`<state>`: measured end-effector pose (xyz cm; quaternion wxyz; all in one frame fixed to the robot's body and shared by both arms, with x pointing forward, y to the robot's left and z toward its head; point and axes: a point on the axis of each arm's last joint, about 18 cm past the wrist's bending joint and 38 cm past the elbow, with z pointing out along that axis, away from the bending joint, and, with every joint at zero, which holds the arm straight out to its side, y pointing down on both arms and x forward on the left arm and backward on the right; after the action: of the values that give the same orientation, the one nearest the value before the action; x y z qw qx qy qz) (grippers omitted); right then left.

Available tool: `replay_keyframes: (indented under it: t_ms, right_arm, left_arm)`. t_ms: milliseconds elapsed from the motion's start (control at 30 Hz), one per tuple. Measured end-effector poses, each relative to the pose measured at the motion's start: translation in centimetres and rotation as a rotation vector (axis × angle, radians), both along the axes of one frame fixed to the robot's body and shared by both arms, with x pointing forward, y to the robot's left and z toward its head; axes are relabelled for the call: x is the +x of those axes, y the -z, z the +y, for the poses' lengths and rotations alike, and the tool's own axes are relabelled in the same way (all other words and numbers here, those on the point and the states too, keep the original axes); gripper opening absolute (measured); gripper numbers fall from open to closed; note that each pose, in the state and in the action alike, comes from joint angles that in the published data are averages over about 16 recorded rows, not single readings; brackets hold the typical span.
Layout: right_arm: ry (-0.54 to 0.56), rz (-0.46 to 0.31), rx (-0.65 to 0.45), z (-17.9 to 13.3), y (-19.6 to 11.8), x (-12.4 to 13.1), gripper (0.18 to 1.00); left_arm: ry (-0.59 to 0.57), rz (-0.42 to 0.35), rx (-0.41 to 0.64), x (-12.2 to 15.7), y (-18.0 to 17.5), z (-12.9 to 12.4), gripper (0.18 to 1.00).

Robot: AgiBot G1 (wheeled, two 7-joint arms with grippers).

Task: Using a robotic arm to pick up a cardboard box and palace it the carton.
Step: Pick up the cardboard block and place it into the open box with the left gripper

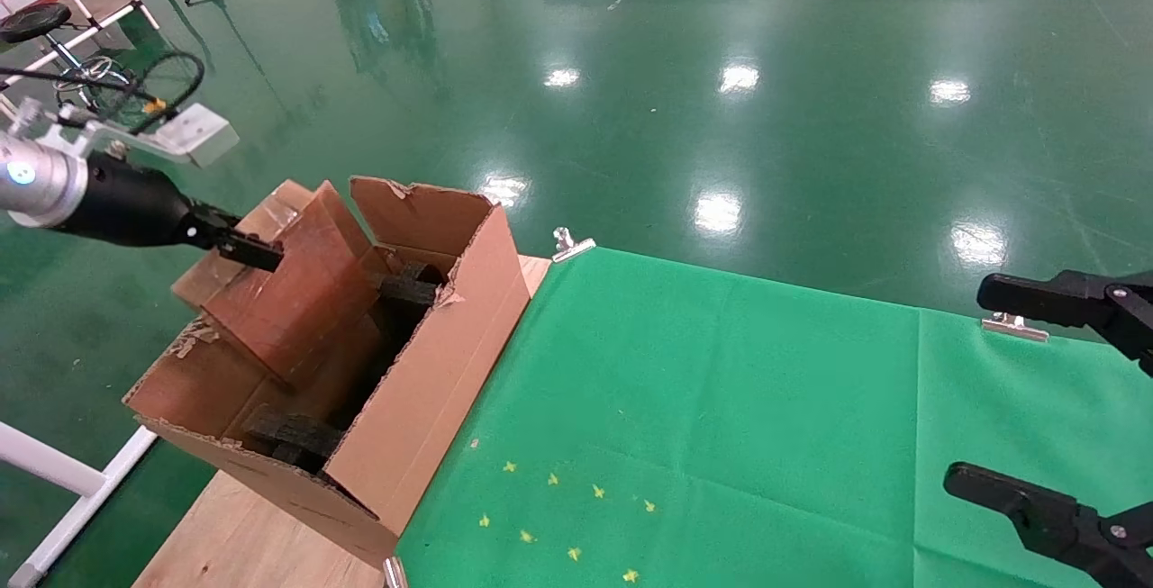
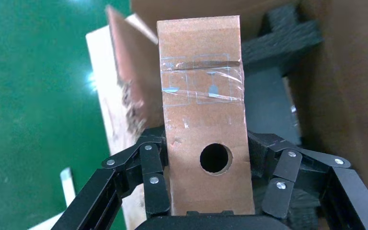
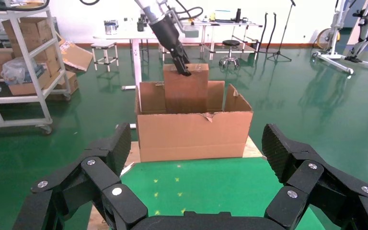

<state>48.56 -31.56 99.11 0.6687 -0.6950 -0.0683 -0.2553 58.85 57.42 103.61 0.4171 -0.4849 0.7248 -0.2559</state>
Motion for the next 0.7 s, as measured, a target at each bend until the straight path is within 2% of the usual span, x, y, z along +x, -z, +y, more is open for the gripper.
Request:
replay_keyframes:
  t_ms: [333,700]
  right_arm:
    - [0.000,0.000,0.000,0.0,0.0,0.0,1.001]
    - [0.000,0.000,0.000,0.0,0.0,0.0,1.001]
  left_arm:
    - [-0.102,0.007,0.030,1.8,3.8,1.9,0.377]
    - [-0.162,0.018,0.045,3.5,7.5,2.3,0.372]
